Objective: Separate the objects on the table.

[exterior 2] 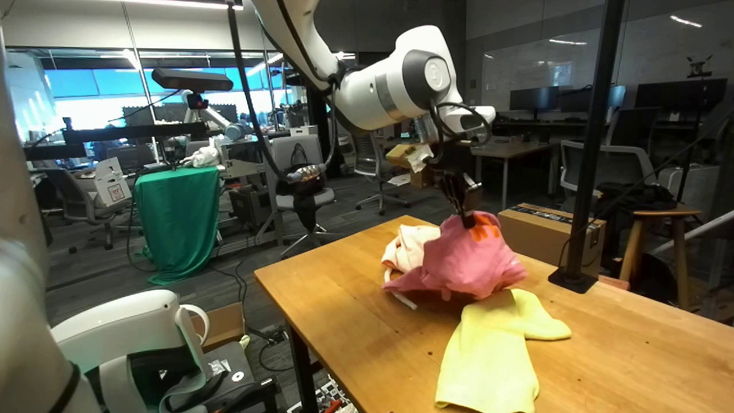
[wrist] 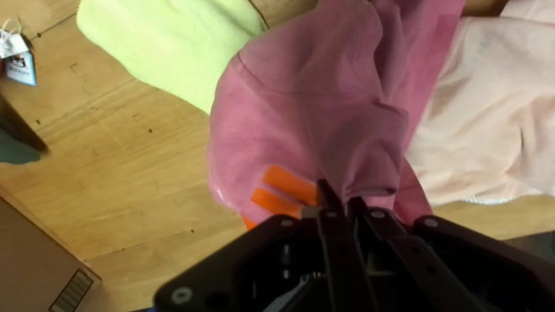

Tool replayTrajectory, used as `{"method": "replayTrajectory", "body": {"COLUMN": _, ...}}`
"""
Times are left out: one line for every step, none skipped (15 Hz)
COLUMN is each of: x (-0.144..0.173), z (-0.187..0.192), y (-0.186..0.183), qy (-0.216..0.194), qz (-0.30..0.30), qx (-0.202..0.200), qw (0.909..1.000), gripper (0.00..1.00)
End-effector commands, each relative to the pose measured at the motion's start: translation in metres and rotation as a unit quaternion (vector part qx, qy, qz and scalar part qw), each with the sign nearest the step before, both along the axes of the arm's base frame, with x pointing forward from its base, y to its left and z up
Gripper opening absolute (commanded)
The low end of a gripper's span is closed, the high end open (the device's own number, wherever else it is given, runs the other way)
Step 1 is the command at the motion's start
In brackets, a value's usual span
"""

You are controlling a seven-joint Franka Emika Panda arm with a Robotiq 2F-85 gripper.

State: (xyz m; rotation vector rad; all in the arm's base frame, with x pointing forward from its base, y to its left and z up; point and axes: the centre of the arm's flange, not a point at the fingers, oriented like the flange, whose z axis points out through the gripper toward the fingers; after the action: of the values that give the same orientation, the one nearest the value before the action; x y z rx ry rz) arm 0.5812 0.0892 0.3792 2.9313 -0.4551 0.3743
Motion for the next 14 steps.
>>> {"method": "replayTrajectory", "body": {"x": -0.013, "z": 0.048, "y": -0.004, "qy": -0.057, "qz": -0.024, "qx": -0.009, "qw": 0.9981, "gripper": 0.01}}
{"method": "replayTrajectory", "body": {"x": -0.014, "z": 0.057, "y": -0.005, "qy": -0.067, "qz": -0.030, "qx": -0.011, "qw": 0.9972, "gripper": 0.01}}
{"method": "replayTrajectory", "body": {"x": -0.015, "z": 0.065, "y": -0.007, "qy": -0.078, "qz": -0.034, "qx": -0.012, "qw": 0.9963, "gripper": 0.01}}
{"method": "replayTrajectory", "body": {"x": -0.016, "z": 0.071, "y": -0.008, "qy": -0.089, "qz": -0.039, "qx": -0.014, "qw": 0.9952, "gripper": 0.01}}
{"method": "replayTrajectory", "body": {"x": -0.017, "z": 0.078, "y": -0.010, "qy": -0.097, "qz": -0.044, "qx": -0.017, "qw": 0.9942, "gripper": 0.01}}
{"method": "replayTrajectory", "body": {"x": -0.018, "z": 0.084, "y": -0.011, "qy": -0.107, "qz": -0.050, "qx": -0.021, "qw": 0.9928, "gripper": 0.01}}
{"method": "replayTrajectory", "body": {"x": -0.019, "z": 0.089, "y": -0.013, "qy": -0.113, "qz": -0.054, "qx": -0.022, "qw": 0.9919, "gripper": 0.01}}
{"method": "replayTrajectory", "body": {"x": -0.020, "z": 0.093, "y": -0.015, "qy": -0.119, "qz": -0.058, "qx": -0.023, "qw": 0.9909, "gripper": 0.01}}
{"method": "replayTrajectory", "body": {"x": -0.020, "z": 0.096, "y": -0.017, "qy": -0.125, "qz": -0.062, "qx": -0.026, "qw": 0.9899, "gripper": 0.01}}
{"method": "replayTrajectory", "body": {"x": -0.020, "z": 0.098, "y": -0.019, "qy": -0.132, "qz": -0.067, "qx": -0.030, "qw": 0.9885, "gripper": 0.01}}
{"method": "replayTrajectory", "body": {"x": -0.019, "z": 0.100, "y": -0.022, "qy": -0.141, "qz": -0.074, "qx": -0.037, "qw": 0.9866, "gripper": 0.01}}
{"method": "replayTrajectory", "body": {"x": -0.017, "z": 0.102, "y": -0.027, "qy": -0.148, "qz": -0.084, "qx": -0.044, "qw": 0.9844, "gripper": 0.01}}
{"method": "replayTrajectory", "body": {"x": -0.014, "z": 0.103, "y": -0.033, "qy": -0.155, "qz": -0.095, "qx": -0.052, "qw": 0.9820, "gripper": 0.01}}
{"method": "replayTrajectory", "body": {"x": -0.012, "z": 0.104, "y": -0.041, "qy": -0.160, "qz": -0.104, "qx": -0.057, "qw": 0.9800, "gripper": 0.01}}
